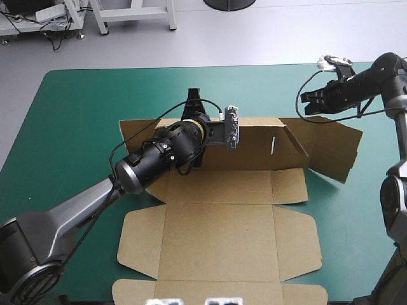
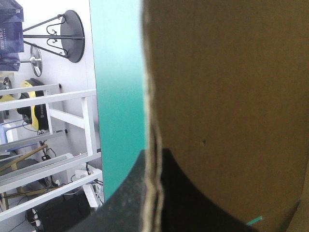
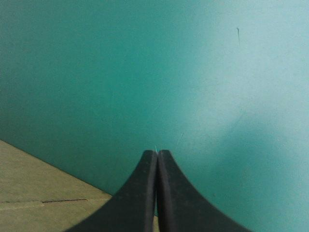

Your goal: Fold the box

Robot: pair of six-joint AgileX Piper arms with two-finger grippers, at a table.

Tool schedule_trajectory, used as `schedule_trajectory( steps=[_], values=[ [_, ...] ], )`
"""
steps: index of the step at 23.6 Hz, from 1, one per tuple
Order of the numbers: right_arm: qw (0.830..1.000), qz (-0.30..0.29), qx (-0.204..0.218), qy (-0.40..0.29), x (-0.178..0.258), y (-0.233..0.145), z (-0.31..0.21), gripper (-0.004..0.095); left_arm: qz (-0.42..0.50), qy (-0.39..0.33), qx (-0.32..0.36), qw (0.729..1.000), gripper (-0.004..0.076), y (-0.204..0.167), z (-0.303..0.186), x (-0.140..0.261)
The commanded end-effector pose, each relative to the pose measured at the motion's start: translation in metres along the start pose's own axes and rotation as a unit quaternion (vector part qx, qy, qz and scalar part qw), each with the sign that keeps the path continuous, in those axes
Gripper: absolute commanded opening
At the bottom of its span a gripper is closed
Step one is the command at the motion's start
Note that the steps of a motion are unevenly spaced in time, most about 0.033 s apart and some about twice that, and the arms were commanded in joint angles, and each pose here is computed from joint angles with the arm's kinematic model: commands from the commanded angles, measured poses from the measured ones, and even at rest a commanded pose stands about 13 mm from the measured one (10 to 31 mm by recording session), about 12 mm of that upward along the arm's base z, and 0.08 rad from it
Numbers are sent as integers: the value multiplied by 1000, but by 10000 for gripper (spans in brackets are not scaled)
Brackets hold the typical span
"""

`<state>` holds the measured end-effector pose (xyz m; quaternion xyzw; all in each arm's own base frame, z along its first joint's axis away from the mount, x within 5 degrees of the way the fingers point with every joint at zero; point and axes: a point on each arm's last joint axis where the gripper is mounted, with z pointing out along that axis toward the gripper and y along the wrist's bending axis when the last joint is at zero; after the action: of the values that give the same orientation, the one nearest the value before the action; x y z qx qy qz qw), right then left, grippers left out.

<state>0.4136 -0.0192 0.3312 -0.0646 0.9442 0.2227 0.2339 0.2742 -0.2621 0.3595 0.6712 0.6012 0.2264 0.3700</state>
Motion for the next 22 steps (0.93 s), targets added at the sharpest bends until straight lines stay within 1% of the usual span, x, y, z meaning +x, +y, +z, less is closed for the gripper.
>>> schedule_trajectory(
  steps=[1, 6, 7, 8, 9, 12, 13, 22],
  values=[
    [999, -25, -11, -36, -3, 17, -29, -13, -9, -33, -49, 998, -10, 18, -24, -1],
    [999, -41, 27, -10, 13, 15, -33, -13, -8, -33, -50, 998, -10, 18, -24, -1],
    [999, -47, 27, -4, 20, 16, -35, -13, -8, -33, -50, 998, -10, 18, -24, -1],
    [999, -47, 23, -2, 24, 16, -35, -13, -8, -33, -50, 998, -10, 18, -24, -1],
    [999, -53, 11, -5, 30, 19, -39, -13, -13, -33, -50, 998, -10, 18, -24, -1],
    [998, -56, 7, -11, 40, 26, -49, -13, -17, -32, -48, 998, -10, 18, -24, -1],
    [998, -66, 4, -15, 46, 31, -55, -13, -17, -32, -49, 998, -10, 18, -24, -1],
    [995, -82, -63, -14, 77, 46, -50, -13, -34, -38, -32, 998, -10, 15, -24, -2]
  ],
)
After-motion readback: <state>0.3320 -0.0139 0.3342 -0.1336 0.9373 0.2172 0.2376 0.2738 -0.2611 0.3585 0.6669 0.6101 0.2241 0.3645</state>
